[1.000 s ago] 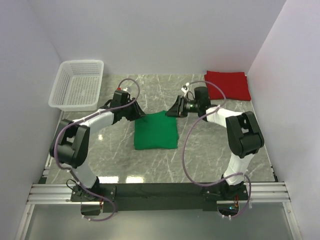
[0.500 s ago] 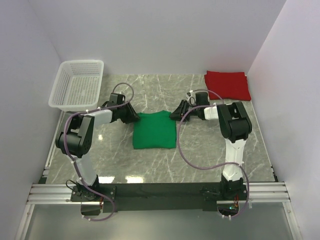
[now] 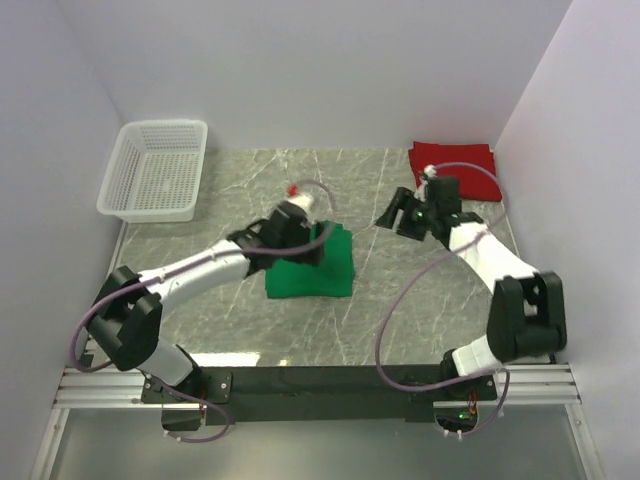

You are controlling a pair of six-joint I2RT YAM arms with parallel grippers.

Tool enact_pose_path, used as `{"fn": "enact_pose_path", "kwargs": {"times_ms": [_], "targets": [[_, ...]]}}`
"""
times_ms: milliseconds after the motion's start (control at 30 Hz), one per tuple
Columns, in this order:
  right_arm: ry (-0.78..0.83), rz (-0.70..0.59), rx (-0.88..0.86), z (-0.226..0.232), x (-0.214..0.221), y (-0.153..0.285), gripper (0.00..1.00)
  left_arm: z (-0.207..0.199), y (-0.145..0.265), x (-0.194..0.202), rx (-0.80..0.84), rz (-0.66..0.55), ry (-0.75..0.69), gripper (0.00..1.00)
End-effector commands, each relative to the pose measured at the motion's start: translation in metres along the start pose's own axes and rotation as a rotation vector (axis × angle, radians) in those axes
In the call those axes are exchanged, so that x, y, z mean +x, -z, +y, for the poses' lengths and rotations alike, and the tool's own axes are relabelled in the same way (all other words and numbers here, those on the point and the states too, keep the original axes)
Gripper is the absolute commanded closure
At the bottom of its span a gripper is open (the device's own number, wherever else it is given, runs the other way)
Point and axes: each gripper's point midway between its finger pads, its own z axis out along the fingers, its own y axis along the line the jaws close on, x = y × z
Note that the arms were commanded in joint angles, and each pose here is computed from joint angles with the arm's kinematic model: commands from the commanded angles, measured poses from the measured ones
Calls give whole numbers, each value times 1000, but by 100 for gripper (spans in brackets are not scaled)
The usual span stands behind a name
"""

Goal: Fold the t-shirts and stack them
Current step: Neatly place the folded tshirt to the corner

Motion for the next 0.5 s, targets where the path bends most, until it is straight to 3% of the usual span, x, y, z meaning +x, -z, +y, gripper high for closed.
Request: {"fn": "enact_pose_path", "kwargs": {"times_ms": [0, 200, 467], "targets": [[-80, 6, 324, -70, 28, 33, 23, -19, 14, 16, -59, -11, -253, 25], [-169, -31, 386, -93, 54, 67, 16, -75, 5, 58, -49, 10, -553, 29], [-238, -11, 334, -98, 83, 71, 14, -112, -24, 101, -80, 39, -781, 33]]}}
